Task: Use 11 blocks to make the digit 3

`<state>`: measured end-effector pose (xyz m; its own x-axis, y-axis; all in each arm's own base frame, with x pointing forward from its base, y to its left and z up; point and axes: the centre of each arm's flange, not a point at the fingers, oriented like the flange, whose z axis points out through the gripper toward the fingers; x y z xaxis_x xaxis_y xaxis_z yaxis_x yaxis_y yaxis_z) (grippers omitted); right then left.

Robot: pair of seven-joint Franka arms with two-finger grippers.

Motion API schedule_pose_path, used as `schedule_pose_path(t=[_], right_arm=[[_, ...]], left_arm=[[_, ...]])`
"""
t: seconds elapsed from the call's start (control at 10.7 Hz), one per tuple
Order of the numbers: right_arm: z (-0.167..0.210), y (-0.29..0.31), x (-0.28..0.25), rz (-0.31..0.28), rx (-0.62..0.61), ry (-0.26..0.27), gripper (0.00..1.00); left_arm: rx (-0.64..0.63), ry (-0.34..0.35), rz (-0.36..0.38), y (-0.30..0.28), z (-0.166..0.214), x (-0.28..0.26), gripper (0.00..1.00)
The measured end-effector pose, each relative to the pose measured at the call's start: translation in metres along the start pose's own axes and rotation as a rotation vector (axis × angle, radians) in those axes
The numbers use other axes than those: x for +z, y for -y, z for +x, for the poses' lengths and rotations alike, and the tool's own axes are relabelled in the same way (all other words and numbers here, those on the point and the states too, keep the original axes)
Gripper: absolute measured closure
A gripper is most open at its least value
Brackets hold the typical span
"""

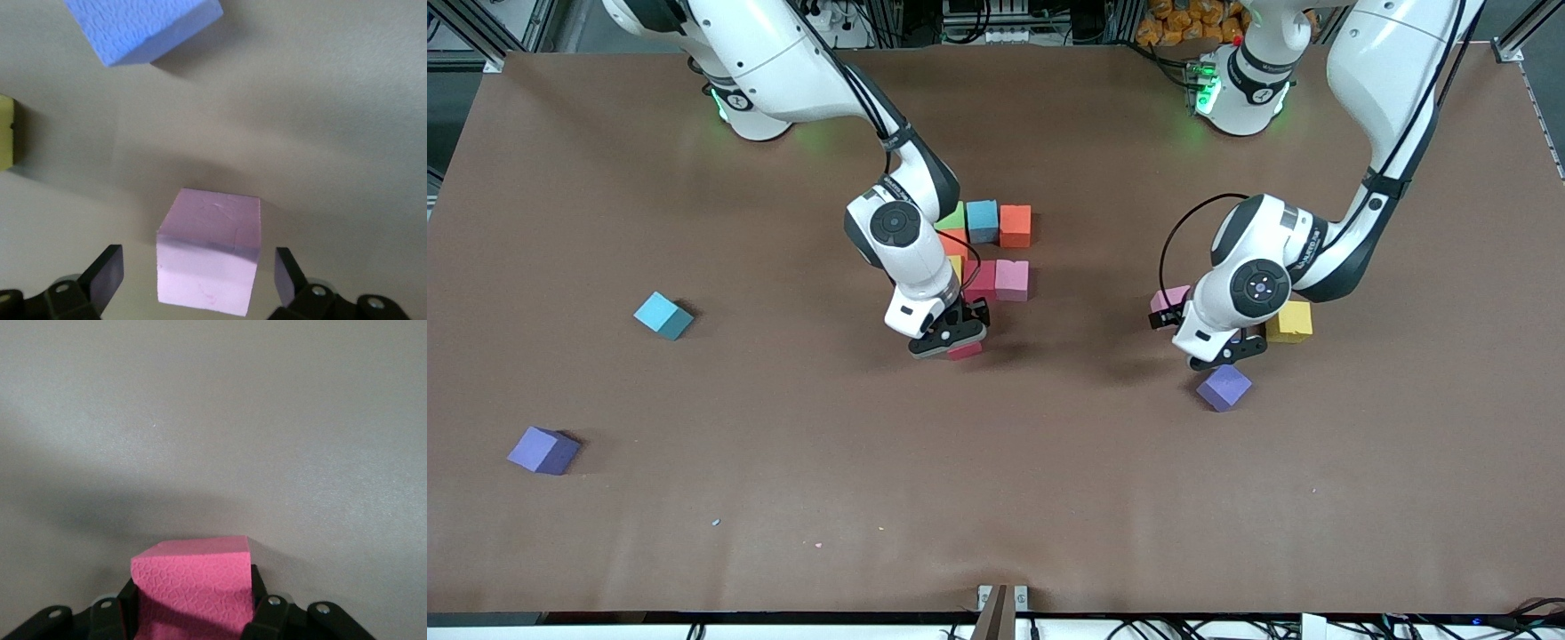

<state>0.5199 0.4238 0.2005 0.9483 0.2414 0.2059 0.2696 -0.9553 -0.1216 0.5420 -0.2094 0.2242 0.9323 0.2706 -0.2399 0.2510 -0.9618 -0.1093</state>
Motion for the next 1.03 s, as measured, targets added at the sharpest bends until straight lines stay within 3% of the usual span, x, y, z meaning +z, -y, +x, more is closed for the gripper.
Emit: schedule_pose_path(t=[0.09,0.19,0.37,0.65,0.75,0.84,0.94,1.03], right_arm=[[0.000,0.000,0.000,0.000,0.000,0.000,0.38],[-0.003,-0.003,0.003,-0.006,0.002,0.014,0.31],[-0.008,-0.014,0.010,-0.019,0.013,0.034,0.03],[0.001,-0.018,0.004,-0.014,0.023,0.016,0.00],[0.008,-0.016,-0.003,-0.009,0.025,0.004,0.00],[0.015,-0.015,-0.010,-0.008,0.029,0.001,0.00],[0.020,-0.014,-0.016,-0.007,0.033,-0.001,0.00],[0.024,-0.015,-0.021,-0.006,0.039,-0.007,0.00]], left_arm=[[0.001,0.008,-0.002,-0.001,-0.001,0.008,0.00],[0.001,0.016,-0.002,-0.001,-0.001,0.015,0.00],[0.001,0.028,-0.004,-0.002,0.000,0.024,0.00],[-0.013,0.030,-0.011,-0.004,0.002,0.030,0.01],[-0.032,0.027,-0.014,-0.004,0.002,0.029,0.08],[-0.049,0.026,-0.015,-0.004,0.003,0.028,0.22],[-0.072,0.024,-0.016,-0.005,0.003,0.027,0.24],[-0.089,0.022,-0.017,-0.006,0.002,0.026,0.35]])
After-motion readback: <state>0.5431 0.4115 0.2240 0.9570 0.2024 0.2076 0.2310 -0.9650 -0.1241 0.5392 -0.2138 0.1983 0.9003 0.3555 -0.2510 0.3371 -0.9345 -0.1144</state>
